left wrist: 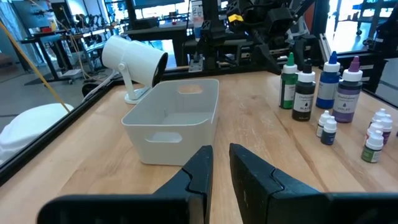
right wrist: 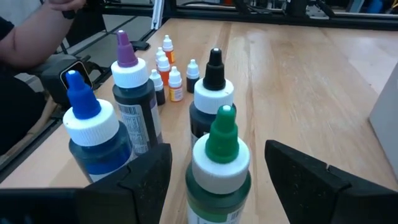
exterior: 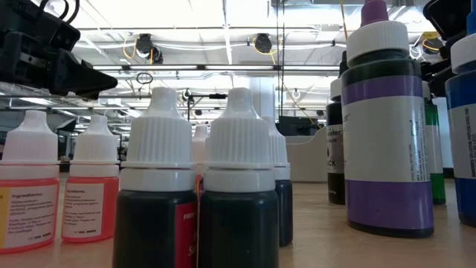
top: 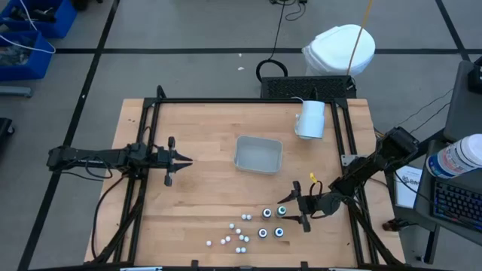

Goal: Pick & Place food coloring
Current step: Put the large green food coloring bottle into the gray bin

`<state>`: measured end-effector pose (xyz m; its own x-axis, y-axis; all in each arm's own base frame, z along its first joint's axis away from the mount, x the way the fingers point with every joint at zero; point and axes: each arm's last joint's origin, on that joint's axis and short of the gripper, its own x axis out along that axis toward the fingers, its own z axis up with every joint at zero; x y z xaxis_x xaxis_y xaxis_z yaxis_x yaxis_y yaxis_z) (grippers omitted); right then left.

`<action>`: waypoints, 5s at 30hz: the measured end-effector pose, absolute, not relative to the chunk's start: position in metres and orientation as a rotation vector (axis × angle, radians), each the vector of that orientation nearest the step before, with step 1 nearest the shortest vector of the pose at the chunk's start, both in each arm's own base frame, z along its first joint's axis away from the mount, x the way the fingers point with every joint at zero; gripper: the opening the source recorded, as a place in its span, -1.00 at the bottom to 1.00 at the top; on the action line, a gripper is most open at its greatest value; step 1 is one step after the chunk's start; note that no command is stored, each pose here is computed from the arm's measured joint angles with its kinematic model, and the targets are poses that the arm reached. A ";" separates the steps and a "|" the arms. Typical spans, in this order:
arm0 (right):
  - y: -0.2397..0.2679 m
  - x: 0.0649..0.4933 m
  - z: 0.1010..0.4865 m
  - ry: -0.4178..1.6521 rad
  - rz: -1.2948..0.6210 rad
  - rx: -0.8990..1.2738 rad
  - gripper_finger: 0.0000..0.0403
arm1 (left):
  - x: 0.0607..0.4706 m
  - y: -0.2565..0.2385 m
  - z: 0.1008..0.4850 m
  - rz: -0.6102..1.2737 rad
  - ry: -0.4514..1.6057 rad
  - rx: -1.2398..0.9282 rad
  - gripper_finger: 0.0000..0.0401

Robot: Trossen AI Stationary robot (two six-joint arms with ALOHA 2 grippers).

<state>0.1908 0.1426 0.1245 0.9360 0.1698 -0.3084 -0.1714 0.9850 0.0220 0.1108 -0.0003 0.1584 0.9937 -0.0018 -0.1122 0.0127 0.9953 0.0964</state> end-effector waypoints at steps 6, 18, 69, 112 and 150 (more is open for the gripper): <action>0.143 0.191 0.124 0.316 0.174 -0.008 0.04 | 0.111 0.000 0.158 -0.007 0.112 0.095 -0.69; 0.143 0.191 0.127 0.286 0.189 -0.067 -0.46 | 0.111 0.000 0.158 -0.007 0.113 0.093 -0.69; -0.027 0.343 0.245 0.117 -0.185 -0.134 -0.45 | 0.111 0.001 0.159 0.025 0.105 0.102 -0.69; -0.054 0.334 0.203 0.284 -0.237 -0.085 -0.45 | 0.111 0.001 0.157 0.045 0.133 0.045 -0.69; -0.065 0.343 0.134 0.293 -0.283 0.025 -0.45 | 0.111 0.001 0.158 0.048 0.118 0.053 -0.69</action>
